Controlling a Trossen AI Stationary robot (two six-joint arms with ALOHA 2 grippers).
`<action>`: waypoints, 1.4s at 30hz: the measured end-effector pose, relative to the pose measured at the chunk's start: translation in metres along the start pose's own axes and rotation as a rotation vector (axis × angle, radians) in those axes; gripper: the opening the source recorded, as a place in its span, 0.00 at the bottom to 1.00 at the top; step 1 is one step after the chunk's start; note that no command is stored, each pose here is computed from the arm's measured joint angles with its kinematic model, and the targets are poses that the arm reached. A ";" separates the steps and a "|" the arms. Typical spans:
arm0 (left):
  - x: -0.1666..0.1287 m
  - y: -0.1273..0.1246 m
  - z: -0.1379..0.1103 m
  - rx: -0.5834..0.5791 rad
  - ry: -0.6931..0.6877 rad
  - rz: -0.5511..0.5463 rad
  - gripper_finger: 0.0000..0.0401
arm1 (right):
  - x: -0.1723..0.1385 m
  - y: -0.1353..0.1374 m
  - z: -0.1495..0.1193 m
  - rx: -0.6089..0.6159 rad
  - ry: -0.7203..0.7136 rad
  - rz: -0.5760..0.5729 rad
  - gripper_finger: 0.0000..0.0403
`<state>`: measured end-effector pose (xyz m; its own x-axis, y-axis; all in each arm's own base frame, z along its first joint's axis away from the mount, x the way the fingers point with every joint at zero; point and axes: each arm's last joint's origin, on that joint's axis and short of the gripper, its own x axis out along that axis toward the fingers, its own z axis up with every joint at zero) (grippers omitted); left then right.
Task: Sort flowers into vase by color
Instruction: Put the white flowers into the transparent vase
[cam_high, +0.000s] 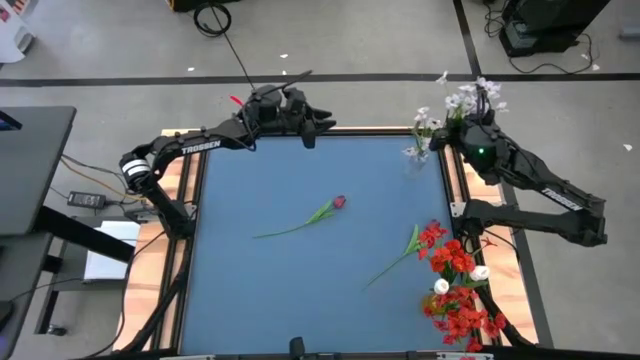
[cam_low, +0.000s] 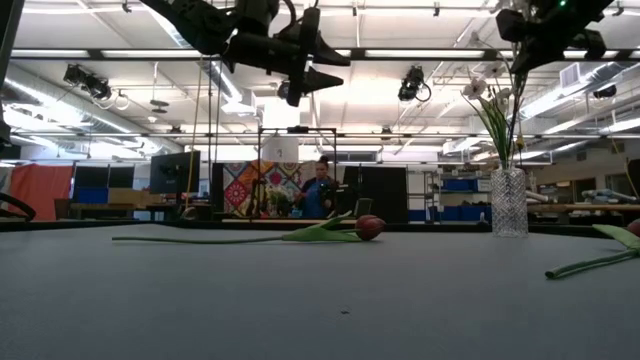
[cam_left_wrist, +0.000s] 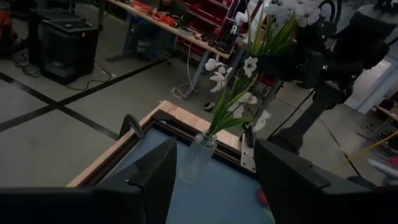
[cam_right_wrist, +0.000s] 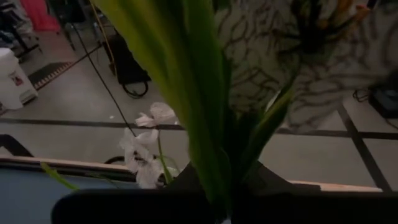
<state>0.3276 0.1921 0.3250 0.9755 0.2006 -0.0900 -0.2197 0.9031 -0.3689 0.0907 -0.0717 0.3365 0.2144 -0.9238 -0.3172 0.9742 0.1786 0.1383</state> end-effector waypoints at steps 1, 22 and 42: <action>0.000 0.000 -0.001 -0.002 0.006 0.002 0.55 | 0.001 0.000 0.000 -0.003 0.003 -0.004 0.04; -0.001 0.004 -0.012 0.008 0.120 0.040 0.55 | 0.019 0.010 -0.016 0.013 0.140 0.064 0.49; -0.001 0.005 -0.015 -0.004 0.150 0.049 0.55 | 0.001 -0.001 0.011 0.029 0.206 0.077 0.43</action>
<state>0.3252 0.1906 0.3093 0.9516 0.1855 -0.2450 -0.2677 0.8920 -0.3643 0.0897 -0.0768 0.3462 0.3014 -0.8184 -0.4892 0.9524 0.2337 0.1958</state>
